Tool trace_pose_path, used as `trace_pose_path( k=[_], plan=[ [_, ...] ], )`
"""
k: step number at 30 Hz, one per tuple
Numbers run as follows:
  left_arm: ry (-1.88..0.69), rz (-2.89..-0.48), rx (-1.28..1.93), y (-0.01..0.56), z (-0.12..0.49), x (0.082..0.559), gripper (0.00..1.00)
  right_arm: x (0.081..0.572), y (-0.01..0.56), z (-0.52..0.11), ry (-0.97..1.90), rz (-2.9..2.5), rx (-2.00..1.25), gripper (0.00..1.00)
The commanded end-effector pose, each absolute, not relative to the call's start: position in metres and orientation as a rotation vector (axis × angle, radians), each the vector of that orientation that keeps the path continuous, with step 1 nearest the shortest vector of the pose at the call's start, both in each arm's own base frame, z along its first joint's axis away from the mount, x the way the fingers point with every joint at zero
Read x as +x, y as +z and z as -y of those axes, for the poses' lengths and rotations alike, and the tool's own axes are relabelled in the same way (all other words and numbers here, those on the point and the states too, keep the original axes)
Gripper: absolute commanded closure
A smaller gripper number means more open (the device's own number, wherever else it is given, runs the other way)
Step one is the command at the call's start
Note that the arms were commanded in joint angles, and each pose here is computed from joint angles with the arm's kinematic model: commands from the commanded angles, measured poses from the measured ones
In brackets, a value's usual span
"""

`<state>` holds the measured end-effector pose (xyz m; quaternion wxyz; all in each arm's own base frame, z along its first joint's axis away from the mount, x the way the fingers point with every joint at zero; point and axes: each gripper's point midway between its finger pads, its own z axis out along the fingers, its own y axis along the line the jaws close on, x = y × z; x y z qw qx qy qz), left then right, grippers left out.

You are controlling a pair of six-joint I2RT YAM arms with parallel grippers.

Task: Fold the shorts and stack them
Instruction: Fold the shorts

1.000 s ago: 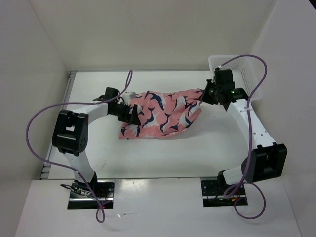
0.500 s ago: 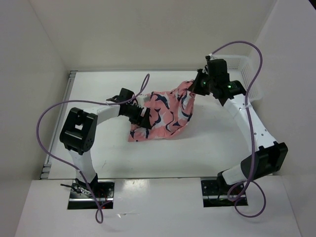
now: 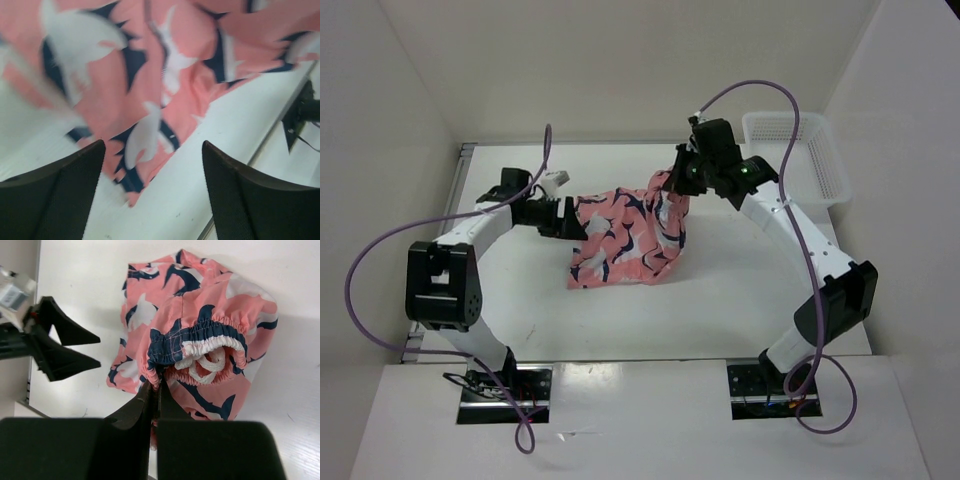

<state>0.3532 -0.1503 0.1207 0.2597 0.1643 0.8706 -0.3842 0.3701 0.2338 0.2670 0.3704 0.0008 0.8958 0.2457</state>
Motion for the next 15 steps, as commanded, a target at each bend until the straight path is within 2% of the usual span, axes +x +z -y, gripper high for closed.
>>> trace_pose_path(
  k=[1, 7, 15],
  plan=[
    [-0.902, -2.457, 0.378, 0.097, 0.124, 0.349, 0.19, 0.376, 0.299, -0.251, 0.666, -2.218, -0.028, 1.0],
    [-0.719, -2.504, 0.324, 0.071, 0.101, 0.357, 0.26, 0.375, 0.298, -0.273, 0.685, -2.221, -0.088, 1.0],
    [-0.693, -2.582, 0.308, 0.03, 0.099, 0.35, 0.29, 0.367, 0.28, -0.33, 0.747, -2.265, -0.187, 1.0]
  ],
)
